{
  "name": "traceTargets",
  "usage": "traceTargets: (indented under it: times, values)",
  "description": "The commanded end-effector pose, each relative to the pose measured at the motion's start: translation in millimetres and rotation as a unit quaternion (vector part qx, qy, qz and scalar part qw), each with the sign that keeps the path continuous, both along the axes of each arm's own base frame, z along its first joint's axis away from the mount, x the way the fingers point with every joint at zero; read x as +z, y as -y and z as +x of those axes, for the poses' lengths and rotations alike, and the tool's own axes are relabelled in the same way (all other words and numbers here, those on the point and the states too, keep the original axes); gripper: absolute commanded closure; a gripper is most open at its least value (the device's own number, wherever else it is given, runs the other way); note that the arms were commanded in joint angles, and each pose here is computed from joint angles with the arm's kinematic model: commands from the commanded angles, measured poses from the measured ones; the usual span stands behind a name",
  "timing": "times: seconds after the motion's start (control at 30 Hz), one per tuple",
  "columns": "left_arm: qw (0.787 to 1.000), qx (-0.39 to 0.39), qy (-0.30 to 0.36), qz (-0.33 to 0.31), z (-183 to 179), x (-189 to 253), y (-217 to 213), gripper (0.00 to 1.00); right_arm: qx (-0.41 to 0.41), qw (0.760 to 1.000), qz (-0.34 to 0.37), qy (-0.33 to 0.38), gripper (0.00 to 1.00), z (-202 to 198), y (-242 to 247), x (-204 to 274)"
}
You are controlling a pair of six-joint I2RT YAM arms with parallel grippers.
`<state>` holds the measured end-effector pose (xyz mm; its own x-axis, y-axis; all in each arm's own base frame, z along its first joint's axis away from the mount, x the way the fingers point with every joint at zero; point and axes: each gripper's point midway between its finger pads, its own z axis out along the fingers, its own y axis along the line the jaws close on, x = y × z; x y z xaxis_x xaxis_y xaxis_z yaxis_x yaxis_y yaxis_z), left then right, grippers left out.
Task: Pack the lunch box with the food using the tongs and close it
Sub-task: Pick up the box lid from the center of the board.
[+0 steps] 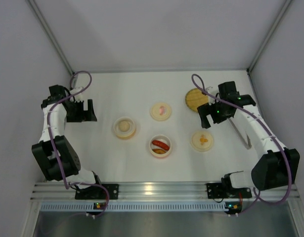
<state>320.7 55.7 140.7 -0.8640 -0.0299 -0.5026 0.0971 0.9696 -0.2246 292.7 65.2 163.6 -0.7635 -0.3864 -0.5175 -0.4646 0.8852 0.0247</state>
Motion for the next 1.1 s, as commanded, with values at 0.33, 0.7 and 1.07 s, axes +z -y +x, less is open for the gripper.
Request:
traceTargets:
  times: [0.33,0.7,1.07]
  values:
    - [0.998,-0.038,0.052,-0.026,-2,18,18,0.02,-0.012,0.993,-0.019,-0.117,0.11,-53,-25,-49]
    - [0.997,-0.04,0.071,-0.006,0,26,14,0.02,0.006,0.987,-0.033,-0.155,0.3,-58,-38,-72]
    - [0.997,-0.037,0.073,0.004,-3,27,11,0.02,0.021,0.98,-0.055,-0.193,0.44,-58,-42,-104]
